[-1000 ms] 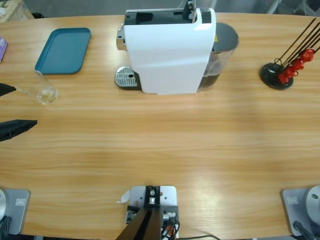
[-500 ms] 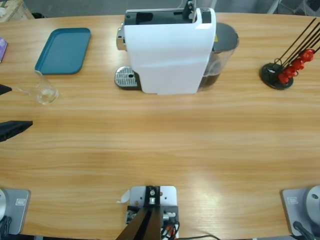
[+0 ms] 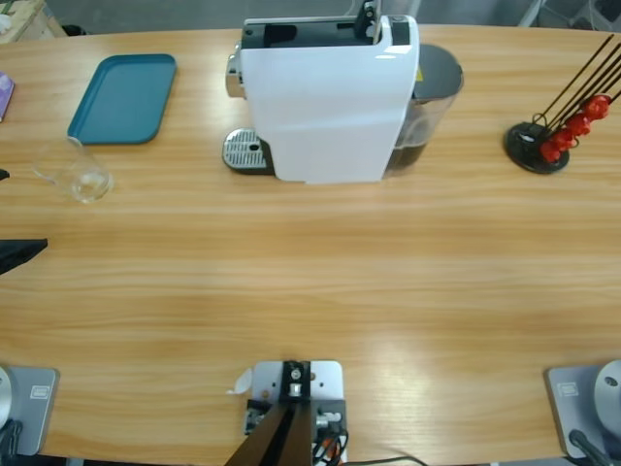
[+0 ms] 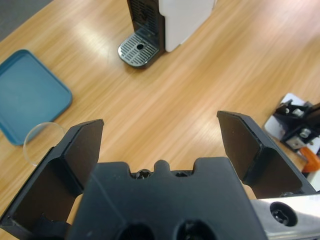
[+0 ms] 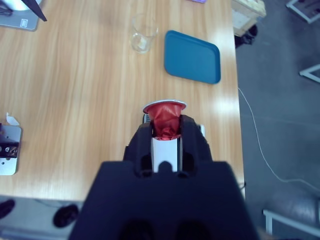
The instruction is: Pour coffee
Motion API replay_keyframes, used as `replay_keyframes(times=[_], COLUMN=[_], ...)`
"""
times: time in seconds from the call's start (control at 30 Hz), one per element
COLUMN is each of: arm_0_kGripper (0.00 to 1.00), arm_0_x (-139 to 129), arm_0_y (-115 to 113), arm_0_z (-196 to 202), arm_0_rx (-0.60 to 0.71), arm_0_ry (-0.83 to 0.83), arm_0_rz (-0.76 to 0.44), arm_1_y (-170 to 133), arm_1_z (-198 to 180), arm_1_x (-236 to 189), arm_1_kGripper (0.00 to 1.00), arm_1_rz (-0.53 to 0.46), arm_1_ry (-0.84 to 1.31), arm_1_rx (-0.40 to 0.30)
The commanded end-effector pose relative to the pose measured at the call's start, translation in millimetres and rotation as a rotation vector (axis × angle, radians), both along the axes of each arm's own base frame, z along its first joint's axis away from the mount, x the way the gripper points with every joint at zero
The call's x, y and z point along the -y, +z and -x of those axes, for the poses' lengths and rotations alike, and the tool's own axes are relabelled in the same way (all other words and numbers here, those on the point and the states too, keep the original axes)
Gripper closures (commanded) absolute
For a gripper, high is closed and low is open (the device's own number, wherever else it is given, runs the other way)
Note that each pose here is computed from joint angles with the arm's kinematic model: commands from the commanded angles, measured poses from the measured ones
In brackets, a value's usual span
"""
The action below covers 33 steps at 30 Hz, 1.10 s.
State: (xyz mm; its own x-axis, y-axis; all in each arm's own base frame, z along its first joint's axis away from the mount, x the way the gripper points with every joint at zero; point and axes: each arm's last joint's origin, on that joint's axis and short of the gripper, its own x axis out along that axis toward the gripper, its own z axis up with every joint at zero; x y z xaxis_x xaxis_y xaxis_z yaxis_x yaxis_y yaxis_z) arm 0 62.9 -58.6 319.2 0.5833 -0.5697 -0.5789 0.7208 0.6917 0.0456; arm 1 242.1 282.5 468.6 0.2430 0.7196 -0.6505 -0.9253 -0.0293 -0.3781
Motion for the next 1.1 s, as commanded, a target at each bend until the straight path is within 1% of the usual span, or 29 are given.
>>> replay_keyframes(times=[0.03, 0.23, 0.3, 0.57, 0.73, 0.9, 1.1], arm_0_kGripper=[0.013, 0.013, 0.013, 0.013, 0.013, 0.009, 0.01], arm_0_x=[-2, -2, -2, -3, -3, -2, -3], arm_0_y=[-13, -13, -13, -13, -14, -14, -14], arm_0_z=[5, 4, 5, 5, 5, 4, 5], arm_0_rx=[-0.038, -0.04, -0.038, -0.035, -0.037, -0.036, -0.031], arm_0_ry=[-0.021, -0.019, -0.019, -0.018, -0.013, -0.011, -0.009], arm_0_rz=[-0.009, -0.012, -0.011, -0.007, -0.008, -0.01, -0.006], arm_1_y=[-43, -68, -71, -83, -87, -78, -85], arm_1_z=[-47, -69, -74, -94, -95, -87, -80], arm_1_x=[-17, -25, -25, -19, -21, -18, -16], arm_1_kGripper=[0.911, 0.903, 0.88, 0.879, 0.879, 0.879, 0.879], arm_1_rz=[0.067, 0.138, 0.14, 0.181, 0.174, 0.168, 0.197], arm_1_ry=[0.037, -0.044, -0.064, -0.168, -0.159, -0.152, -0.146], arm_1_rx=[-0.088, -0.074, -0.071, -0.054, -0.075, -0.068, -0.083])
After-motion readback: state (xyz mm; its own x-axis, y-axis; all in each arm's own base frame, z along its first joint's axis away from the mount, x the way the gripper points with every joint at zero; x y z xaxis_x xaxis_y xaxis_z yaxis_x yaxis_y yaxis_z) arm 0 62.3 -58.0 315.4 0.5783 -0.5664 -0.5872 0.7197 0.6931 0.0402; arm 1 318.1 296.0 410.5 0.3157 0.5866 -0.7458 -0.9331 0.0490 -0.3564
